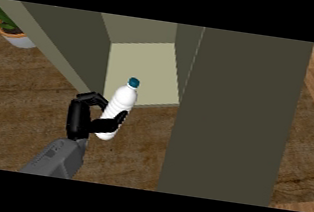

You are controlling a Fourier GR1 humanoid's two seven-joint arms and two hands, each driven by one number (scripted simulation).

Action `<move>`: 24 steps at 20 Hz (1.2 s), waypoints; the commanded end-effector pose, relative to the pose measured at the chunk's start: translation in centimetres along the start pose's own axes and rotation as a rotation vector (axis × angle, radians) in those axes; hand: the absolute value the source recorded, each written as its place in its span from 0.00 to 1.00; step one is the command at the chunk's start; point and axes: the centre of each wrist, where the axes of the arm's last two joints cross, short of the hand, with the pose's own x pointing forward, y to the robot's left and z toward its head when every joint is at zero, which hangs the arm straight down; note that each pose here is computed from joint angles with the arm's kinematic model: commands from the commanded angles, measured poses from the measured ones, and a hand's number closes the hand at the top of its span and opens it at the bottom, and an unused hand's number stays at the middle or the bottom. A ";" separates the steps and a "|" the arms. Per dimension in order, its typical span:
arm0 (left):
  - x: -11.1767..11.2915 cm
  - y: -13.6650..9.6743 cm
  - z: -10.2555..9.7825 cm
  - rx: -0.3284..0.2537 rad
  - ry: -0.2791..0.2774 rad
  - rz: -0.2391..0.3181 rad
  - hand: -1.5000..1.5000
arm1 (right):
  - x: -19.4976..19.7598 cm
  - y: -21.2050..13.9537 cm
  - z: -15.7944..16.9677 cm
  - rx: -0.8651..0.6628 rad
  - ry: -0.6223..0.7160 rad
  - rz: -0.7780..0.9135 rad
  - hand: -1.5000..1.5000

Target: Pick up the bottled water, place it into the cabinet and close the cabinet

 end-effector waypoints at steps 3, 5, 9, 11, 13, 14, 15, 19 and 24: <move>7.8 -8.8 -5.3 -0.207 -0.161 0.191 1.00 | 0.6 -0.5 0.4 0.002 -0.008 0.038 0.00; 7.2 -9.7 -4.3 -0.221 -0.138 0.224 1.00 | 0.9 -0.1 0.6 -0.011 0.008 0.035 0.00; 7.1 -10.5 -3.4 -0.280 -0.114 0.288 1.00 | 1.6 0.4 1.2 0.007 0.014 0.055 0.00; 6.8 -10.2 -3.0 -0.309 -0.093 0.336 1.00 | 1.7 0.1 1.8 0.012 0.029 0.080 0.00; 7.4 -11.4 -2.8 -0.330 -0.089 0.368 1.00 | 2.0 -0.5 1.6 0.018 0.035 0.077 0.00; 6.9 -10.6 -3.3 -0.343 -0.073 0.377 1.00 | 1.5 0.0 1.7 0.029 0.049 0.064 1.00; 6.4 -9.4 -3.3 -0.361 -0.071 0.404 1.00 | 2.2 0.9 2.0 0.063 0.039 0.060 1.00; 5.8 -10.4 -1.8 -0.414 -0.063 0.499 1.00 | 3.8 1.8 2.9 0.076 0.048 0.086 1.00; 4.5 -7.5 -2.0 -0.494 -0.033 0.538 1.00 | 4.6 3.3 3.7 0.124 0.076 0.054 1.00</move>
